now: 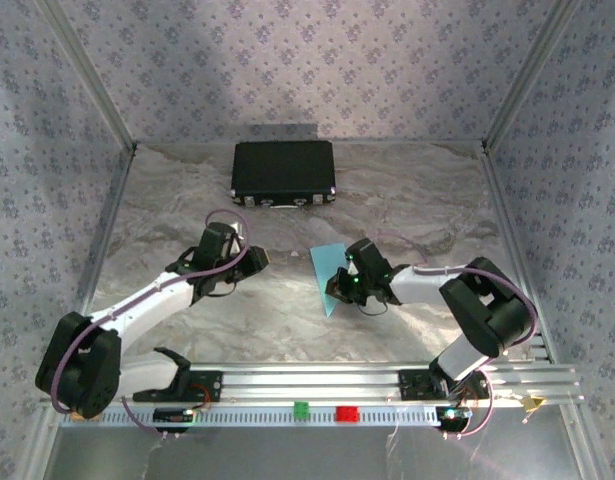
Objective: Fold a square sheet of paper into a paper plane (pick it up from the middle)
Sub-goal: Turn over the paper at the center of the table, then fold the wing for the fifth time at the center of the table.
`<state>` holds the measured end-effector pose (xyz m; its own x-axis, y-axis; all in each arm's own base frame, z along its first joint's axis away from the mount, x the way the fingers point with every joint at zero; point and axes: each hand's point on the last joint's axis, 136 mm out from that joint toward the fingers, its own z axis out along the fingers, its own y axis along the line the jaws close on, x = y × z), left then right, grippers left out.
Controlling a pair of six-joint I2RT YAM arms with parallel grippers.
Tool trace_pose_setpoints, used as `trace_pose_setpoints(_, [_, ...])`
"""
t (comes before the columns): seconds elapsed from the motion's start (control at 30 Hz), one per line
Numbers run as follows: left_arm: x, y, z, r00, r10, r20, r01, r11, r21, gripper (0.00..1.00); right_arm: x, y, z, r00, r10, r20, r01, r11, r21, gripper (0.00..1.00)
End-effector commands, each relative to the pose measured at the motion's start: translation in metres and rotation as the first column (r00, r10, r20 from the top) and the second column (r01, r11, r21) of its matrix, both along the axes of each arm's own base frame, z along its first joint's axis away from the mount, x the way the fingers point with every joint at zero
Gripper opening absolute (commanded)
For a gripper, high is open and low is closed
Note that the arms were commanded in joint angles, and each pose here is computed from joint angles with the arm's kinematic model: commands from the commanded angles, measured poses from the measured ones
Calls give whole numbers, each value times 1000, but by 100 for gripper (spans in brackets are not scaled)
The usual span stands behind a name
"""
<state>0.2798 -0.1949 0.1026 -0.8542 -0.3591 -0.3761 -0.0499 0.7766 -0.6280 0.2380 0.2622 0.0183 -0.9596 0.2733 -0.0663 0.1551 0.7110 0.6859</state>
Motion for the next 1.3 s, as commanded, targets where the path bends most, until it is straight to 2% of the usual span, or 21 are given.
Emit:
trace_pose_setpoints(0.0, [8, -17, 17, 999, -33, 25, 34, 998, -61, 29, -7, -6, -23, 970, -198, -141, 205, 978, 35, 9])
trace_pose_setpoints(0.13, [6, -30, 11, 998, -70, 3, 70, 994, -79, 24, -7, 7, -20, 951, -259, -166, 276, 958, 82, 10])
trace_pose_setpoints(0.23, [7, -41, 9, 994, -104, -12, 103, 991, -81, 20, -2, 24, 0, 959, -258, -121, 274, 950, 147, 10])
trace_pose_setpoints(0.33, [7, -52, 8, 990, -137, -21, 135, 987, -86, 17, 4, 25, 19, 966, -252, -59, 258, 954, 153, 12])
trace_pose_setpoints(0.43, [7, -66, 8, 983, -179, -27, 176, 980, -92, 14, 6, 12, 31, 978, -211, 8, 209, 973, 95, 12])
trace_pose_setpoints(0.53, [7, -81, 6, 974, -223, -36, 218, 970, -106, 10, 5, -19, 31, 971, -230, 58, 232, 973, -22, 13])
trace_pose_setpoints(0.77, [7, -123, -5, 943, -325, -75, 311, 938, -153, 4, 2, -56, 31, 964, -246, 100, 255, 963, -89, 13])
trace_pose_setpoints(1.0, [10, -149, -26, 919, -372, -134, 350, 923, -159, 0, 2, -61, 30, 963, -251, 101, 256, 966, -42, 13])
trace_pose_setpoints(1.27, [11, -153, -57, 903, -378, -204, 355, 924, -142, 0, 2, -57, 35, 967, -214, 141, 217, 976, -5, 17])
